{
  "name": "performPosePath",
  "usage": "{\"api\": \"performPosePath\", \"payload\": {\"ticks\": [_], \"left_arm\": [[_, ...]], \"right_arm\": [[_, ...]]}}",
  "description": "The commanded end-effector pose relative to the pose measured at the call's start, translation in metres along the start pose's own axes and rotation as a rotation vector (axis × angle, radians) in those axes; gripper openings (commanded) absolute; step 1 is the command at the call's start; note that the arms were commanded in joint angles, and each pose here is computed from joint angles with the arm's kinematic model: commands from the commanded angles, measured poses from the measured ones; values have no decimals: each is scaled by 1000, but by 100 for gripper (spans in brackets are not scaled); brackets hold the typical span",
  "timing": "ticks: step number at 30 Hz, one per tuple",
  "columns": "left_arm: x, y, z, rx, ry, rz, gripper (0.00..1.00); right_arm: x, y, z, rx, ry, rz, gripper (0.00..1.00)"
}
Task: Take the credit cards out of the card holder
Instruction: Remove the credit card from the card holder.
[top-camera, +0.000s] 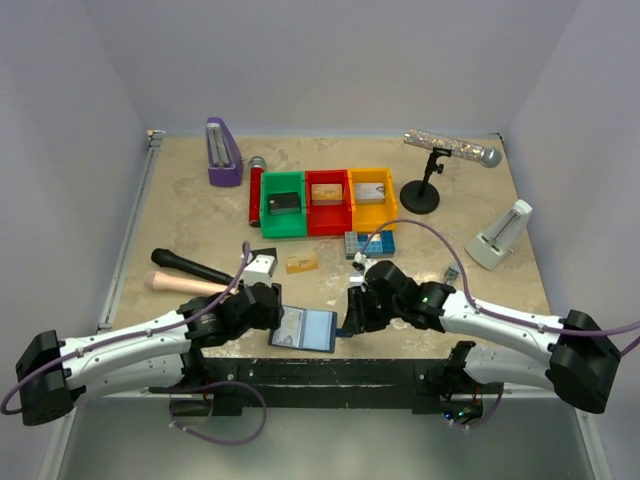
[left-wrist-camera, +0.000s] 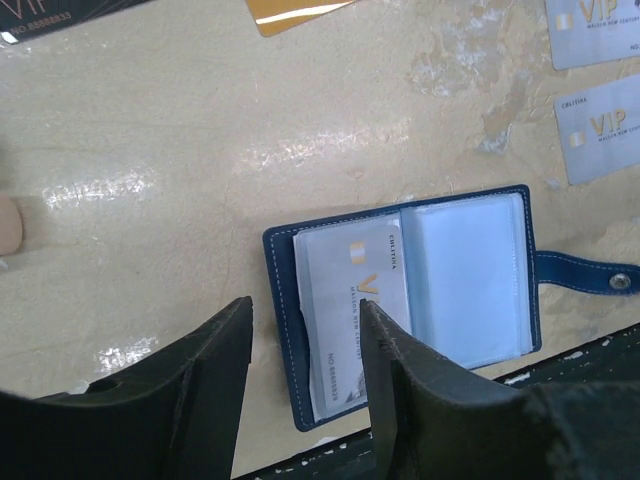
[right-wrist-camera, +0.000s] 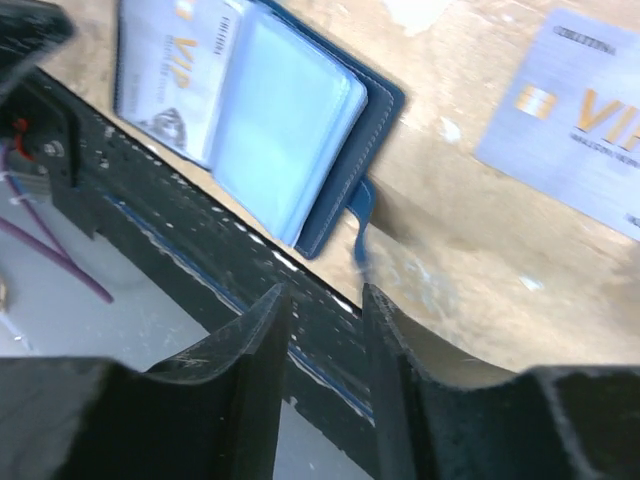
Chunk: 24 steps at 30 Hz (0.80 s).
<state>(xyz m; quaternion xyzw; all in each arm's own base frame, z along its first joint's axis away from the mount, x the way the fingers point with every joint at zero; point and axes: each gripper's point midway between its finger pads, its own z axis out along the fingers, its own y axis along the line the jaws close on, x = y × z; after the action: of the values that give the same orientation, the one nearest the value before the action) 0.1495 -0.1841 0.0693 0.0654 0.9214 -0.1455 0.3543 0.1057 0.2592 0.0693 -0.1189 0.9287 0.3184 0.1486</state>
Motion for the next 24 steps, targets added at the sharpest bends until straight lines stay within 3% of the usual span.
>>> {"api": "performPosePath", "payload": {"ticks": [1,7,11,16,24], "left_arm": [[-16,7,-9,-24,-67,-54,52],[-23,-11,-15,106,-100,-111,50],[-27,-35,-17,272,-147,-147,45],[-17,-34,-7,260,-111,-148,31],[9,-22,14,194,-47,-151,17]], "right_arm": [[-21,2,-26,77,-68,-62,42],[-47,45,-51,-88,-178,-125,42],[-56,80,-42,-237,-168,-116,43],[-58,111,-16,-353,-78,-80,39],[-51,104,42,-340,4,13,39]]}}
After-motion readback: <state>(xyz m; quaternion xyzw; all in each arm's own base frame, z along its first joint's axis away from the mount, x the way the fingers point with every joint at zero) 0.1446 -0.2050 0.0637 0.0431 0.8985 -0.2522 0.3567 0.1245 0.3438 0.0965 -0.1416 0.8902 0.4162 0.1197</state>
